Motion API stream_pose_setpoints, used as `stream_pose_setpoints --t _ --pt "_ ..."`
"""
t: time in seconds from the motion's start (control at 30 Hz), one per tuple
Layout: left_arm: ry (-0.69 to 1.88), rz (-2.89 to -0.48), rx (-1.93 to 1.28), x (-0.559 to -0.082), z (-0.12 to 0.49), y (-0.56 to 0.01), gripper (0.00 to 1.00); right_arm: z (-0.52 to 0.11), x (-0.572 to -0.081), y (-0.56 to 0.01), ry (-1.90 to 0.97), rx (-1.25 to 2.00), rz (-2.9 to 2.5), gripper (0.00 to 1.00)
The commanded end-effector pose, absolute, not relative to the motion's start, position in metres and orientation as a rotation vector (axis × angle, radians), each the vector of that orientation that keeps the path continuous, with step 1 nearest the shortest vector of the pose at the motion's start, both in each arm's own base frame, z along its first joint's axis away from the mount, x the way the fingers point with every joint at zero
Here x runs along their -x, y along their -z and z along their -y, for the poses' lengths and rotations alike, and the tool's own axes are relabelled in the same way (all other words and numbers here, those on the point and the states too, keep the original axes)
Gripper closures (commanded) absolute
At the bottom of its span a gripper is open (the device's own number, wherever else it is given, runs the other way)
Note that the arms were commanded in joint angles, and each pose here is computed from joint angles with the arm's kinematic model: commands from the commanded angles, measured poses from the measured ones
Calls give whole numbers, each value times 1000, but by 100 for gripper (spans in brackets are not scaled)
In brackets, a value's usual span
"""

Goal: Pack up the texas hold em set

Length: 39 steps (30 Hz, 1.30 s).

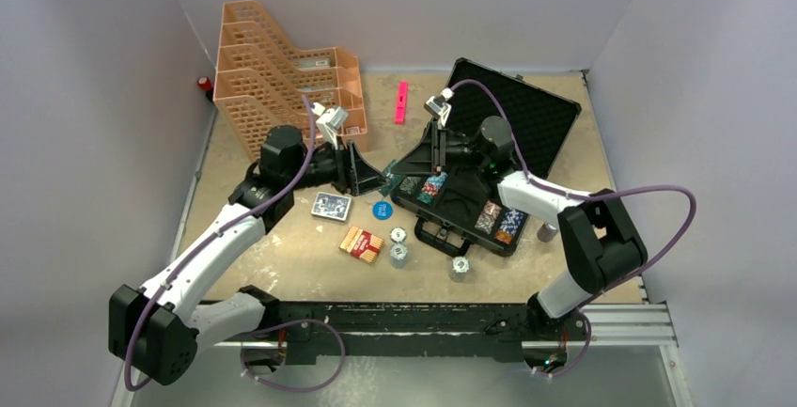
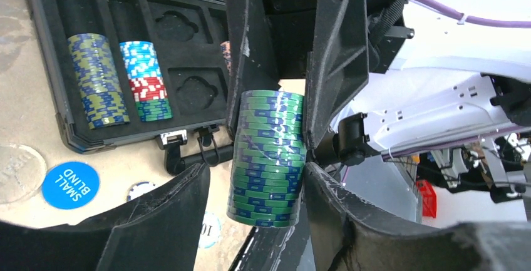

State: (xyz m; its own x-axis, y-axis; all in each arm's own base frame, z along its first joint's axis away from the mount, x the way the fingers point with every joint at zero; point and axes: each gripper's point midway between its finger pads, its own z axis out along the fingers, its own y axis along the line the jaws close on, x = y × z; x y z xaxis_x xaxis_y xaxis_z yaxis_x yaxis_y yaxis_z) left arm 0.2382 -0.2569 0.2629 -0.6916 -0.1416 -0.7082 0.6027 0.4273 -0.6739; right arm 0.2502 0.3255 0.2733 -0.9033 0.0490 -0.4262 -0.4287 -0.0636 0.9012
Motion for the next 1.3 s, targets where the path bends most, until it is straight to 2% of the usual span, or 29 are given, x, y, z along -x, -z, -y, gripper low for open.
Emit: stream_pose_setpoints --t 0.0,0.07,0.17,0.2,0.23,0.27,0.33,0.4,0.57,0.63,0.67,0.7,0.83,0.93,1.03,1.1,1.27 --pt "1399 -1942 -441 -230 268 -271 51 -325 -240 -306 -2054 552 -1725 93" --pt "1416 -1963 -454 -227 270 -267 65 -325 -239 -307 -2057 570 -1712 93" --pt "1424 -1966 -464 -225 270 -269 68 -326 -241 -305 -2054 576 -1716 93" --pt "1426 -1960 -466 -224 270 -270 62 -326 -242 -304 -2054 576 -1717 93" --pt "1430 -1954 -468 -223 271 -273 50 -326 -243 -304 -2052 575 -1717 93" --pt "1432 -1948 -474 -222 271 -274 44 -326 -243 -304 -2049 576 -1715 93" --pt "1427 -1945 -476 -222 270 -275 38 -325 -245 -305 -2041 577 -1709 92" --pt "1423 -1951 -475 -222 270 -273 39 -326 -248 -305 -2030 570 -1714 92" --pt "1404 -1961 -468 -225 269 -271 74 -326 -252 -304 -2008 559 -1723 92" --pt "1398 -1956 -475 -225 269 -271 94 -326 -255 -303 -1991 554 -1724 91" --pt "1384 -1956 -472 -227 268 -271 100 -326 -257 -303 -1977 549 -1729 88" --pt "1360 -1955 -471 -229 267 -271 100 -326 -259 -301 -1959 543 -1736 82" --pt "1267 -1928 -433 -242 261 -277 100 -315 -281 -296 -1820 463 -1758 46" --pt "1198 -1907 -375 -257 257 -281 100 -291 -317 -287 -1602 304 -1795 28" --pt "1083 -1895 -279 -285 250 -283 100 -250 -360 -281 -1326 112 -1851 23" --pt "1020 -1886 -223 -305 250 -283 100 -217 -378 -277 -1128 -26 -1865 23" --pt "919 -1869 -206 -356 278 -279 100 -151 -379 -274 -765 -268 -1822 23"
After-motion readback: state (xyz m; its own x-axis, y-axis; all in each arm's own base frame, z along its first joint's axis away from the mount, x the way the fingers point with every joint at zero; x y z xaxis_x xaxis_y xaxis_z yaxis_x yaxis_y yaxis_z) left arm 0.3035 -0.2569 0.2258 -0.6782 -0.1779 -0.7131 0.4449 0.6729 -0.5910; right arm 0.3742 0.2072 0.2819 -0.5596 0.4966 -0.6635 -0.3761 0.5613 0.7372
